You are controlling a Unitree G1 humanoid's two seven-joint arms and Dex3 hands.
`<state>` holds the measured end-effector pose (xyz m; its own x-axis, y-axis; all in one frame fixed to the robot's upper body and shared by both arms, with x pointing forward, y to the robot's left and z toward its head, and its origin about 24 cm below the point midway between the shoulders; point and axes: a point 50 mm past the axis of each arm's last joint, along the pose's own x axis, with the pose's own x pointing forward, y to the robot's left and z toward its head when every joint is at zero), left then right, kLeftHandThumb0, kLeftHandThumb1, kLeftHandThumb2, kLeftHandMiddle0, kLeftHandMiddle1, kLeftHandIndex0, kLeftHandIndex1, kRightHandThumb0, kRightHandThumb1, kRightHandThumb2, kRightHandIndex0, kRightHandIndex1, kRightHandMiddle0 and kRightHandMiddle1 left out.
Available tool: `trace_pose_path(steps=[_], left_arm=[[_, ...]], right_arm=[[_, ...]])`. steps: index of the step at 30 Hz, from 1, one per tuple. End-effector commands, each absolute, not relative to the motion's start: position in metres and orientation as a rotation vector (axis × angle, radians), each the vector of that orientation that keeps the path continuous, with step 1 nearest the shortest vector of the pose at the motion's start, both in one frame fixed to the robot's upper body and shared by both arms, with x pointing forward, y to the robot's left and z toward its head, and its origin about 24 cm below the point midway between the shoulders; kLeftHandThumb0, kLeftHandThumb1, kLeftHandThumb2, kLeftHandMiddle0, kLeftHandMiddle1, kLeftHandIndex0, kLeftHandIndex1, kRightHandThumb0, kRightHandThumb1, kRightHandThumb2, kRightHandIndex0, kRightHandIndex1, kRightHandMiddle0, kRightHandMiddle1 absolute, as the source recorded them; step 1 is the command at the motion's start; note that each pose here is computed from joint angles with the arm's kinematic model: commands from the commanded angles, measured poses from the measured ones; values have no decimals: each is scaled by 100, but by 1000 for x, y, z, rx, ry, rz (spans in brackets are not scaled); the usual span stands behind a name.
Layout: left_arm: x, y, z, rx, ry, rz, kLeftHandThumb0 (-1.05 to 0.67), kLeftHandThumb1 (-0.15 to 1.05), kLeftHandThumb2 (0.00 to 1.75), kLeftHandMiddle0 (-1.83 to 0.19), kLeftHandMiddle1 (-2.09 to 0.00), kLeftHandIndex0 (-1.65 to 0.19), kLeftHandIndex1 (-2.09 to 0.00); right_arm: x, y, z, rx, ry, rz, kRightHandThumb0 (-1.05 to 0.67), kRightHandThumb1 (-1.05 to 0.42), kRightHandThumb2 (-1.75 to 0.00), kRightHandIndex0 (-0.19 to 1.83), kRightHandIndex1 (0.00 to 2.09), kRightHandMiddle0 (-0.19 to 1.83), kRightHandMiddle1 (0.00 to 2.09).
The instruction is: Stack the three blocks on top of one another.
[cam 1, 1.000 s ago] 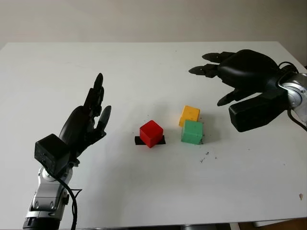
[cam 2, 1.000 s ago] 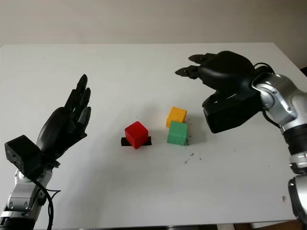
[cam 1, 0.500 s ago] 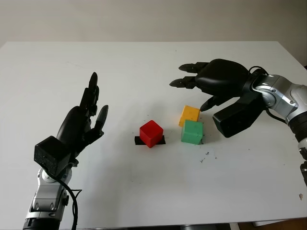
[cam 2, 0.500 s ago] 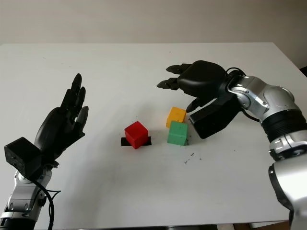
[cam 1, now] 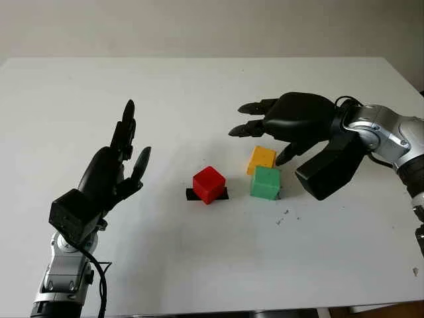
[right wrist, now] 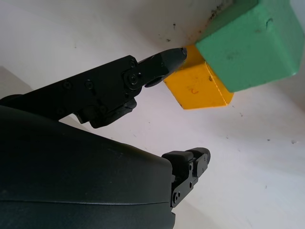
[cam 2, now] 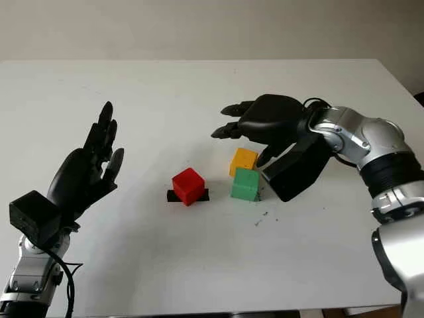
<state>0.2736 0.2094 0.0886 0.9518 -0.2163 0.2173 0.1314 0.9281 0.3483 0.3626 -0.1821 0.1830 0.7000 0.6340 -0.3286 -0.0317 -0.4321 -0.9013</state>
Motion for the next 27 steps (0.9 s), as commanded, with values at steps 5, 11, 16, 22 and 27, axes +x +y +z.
trace_pose_path(steps=[5, 11, 16, 22, 27], left_arm=[[275, 208, 92, 351, -280, -189, -60, 105, 66, 18, -5, 19, -4], [276, 207, 91, 372, -279, -192, -61, 105, 67, 19, -5, 19, -3], [275, 206, 91, 376, -287, -189, -60, 105, 68, 19, -5, 19, -3], [274, 206, 90, 381, -280, -187, -61, 105, 68, 19, -5, 19, -3], [273, 206, 90, 380, -277, -183, -61, 105, 68, 19, -5, 19, -3]], right_arm=[[361, -189, 199, -1941, -484, 733, -45, -87, -5, 13, 5, 28, 6], [360, -190, 200, -1942, -496, 714, -46, -85, -5, 14, 5, 29, 6], [360, -190, 193, -1932, -506, 721, -46, -86, -6, 15, 6, 31, 7], [361, -188, 178, -1889, -479, 766, -44, -86, -6, 13, 5, 33, 7], [360, -186, 166, -1884, -475, 796, -45, -90, -7, 13, 5, 34, 8]])
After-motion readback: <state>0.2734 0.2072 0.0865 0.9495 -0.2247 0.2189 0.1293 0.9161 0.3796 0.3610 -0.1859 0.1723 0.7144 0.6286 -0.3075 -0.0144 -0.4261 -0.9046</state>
